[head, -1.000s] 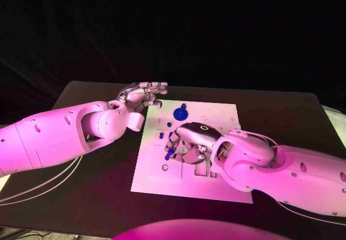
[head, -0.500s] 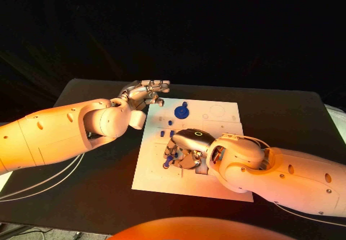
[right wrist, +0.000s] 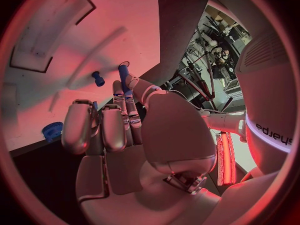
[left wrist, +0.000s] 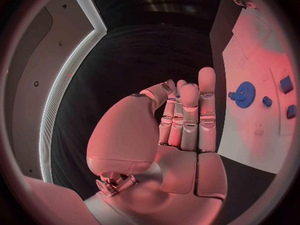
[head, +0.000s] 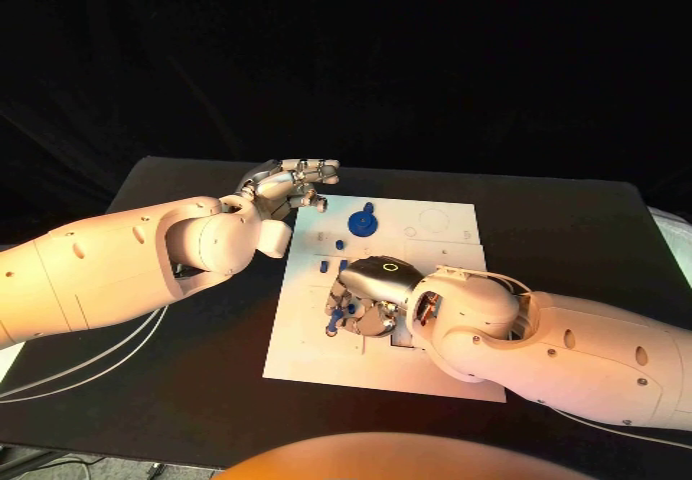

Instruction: Assemble the parts on the task board

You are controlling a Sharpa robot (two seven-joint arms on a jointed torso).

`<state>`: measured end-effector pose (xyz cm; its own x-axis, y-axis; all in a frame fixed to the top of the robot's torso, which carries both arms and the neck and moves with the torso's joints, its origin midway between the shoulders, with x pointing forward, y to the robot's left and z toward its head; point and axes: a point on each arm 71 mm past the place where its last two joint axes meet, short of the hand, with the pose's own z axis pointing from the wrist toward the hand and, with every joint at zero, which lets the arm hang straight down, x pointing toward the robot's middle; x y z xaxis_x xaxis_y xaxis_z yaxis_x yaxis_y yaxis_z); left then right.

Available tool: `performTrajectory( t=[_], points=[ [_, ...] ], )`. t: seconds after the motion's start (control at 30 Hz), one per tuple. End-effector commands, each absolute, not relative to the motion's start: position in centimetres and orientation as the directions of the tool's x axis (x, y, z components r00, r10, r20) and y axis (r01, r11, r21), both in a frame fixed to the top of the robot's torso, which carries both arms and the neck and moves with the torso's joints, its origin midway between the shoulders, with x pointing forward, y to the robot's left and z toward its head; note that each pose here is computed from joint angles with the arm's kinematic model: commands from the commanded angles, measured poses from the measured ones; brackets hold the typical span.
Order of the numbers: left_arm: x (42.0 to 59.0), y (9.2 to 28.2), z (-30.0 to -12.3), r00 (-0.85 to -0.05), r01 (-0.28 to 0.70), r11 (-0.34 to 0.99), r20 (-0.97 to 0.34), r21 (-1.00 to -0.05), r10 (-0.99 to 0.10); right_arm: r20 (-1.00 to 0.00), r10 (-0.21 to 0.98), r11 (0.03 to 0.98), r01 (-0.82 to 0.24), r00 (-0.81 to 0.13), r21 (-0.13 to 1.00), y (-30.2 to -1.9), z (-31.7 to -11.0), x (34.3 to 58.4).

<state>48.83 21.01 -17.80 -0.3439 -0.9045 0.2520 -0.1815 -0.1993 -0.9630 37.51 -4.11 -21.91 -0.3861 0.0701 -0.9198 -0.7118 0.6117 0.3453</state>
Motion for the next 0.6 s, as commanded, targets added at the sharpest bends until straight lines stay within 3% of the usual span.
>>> performTrajectory(
  t=[0.03,0.6],
  points=[
    [48.76,20.78,-17.68,-0.364,-0.176,-0.203,0.256,-0.963,-0.896,-0.926,0.008,0.627,-0.719,-0.377,0.299,-4.04,-22.64,37.39],
    [48.73,20.88,-17.68,-0.363,-0.177,-0.203,0.255,-0.963,-0.896,-0.918,-0.023,0.619,-0.727,-0.397,0.299,-3.55,-23.24,36.77]
  ],
)
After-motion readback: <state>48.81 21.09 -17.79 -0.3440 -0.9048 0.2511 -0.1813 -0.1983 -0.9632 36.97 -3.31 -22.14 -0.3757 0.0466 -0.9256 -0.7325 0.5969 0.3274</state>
